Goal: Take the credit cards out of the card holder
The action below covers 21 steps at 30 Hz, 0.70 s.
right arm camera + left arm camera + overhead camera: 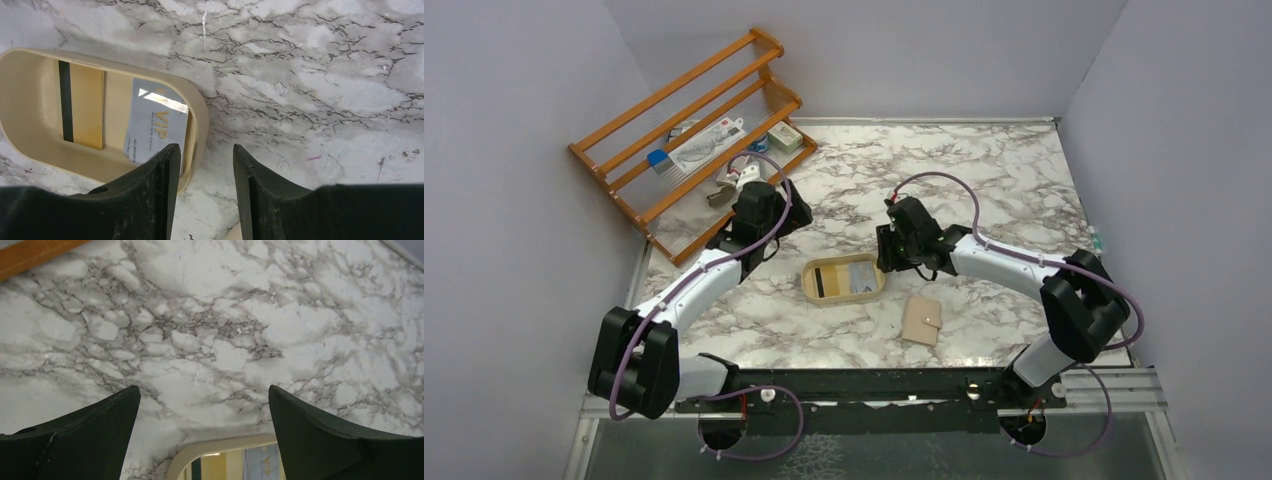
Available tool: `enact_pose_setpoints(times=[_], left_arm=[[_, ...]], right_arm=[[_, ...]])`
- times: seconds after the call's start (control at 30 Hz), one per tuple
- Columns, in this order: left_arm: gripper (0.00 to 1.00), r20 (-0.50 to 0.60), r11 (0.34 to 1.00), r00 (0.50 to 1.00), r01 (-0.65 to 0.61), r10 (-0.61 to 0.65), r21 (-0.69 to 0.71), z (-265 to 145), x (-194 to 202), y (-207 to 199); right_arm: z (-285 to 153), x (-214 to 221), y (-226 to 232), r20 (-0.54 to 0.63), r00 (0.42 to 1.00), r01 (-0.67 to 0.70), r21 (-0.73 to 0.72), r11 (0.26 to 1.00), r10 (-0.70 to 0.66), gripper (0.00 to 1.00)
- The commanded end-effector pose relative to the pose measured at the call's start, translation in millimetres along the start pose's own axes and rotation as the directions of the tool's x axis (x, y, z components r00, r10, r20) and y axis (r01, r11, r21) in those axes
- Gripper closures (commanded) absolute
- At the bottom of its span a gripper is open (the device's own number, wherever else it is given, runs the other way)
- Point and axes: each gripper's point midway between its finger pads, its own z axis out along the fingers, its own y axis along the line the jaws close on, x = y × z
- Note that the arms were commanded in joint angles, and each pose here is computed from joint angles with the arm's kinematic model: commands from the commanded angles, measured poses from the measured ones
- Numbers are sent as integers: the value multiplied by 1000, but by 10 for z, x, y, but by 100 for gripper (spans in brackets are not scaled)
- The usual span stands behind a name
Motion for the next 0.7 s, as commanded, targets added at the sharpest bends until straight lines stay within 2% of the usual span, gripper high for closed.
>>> enact_pose_setpoints(times=[0.0, 0.17, 0.27, 0.5, 0.67], left_arm=[[1, -129, 999, 991, -42, 38, -30, -186, 339, 190], [1, -158, 998, 986, -57, 49, -42, -201, 380, 217], [1, -163, 995, 984, -87, 78, -54, -218, 354, 239], [1, -182, 994, 979, -101, 91, -46, -244, 366, 226], [1, -200, 993, 975, -109, 99, -42, -263, 401, 234]], right_arm=[[69, -57, 80, -1, 1000, 29, 25, 999, -29, 52], [199, 49, 134, -61, 995, 86, 99, 991, -80, 53], [254, 89, 102, -81, 994, 86, 125, 988, -77, 59], [322, 72, 27, -93, 994, 74, 191, 979, -57, 65], [384, 21, 34, -89, 995, 63, 210, 976, -45, 86]])
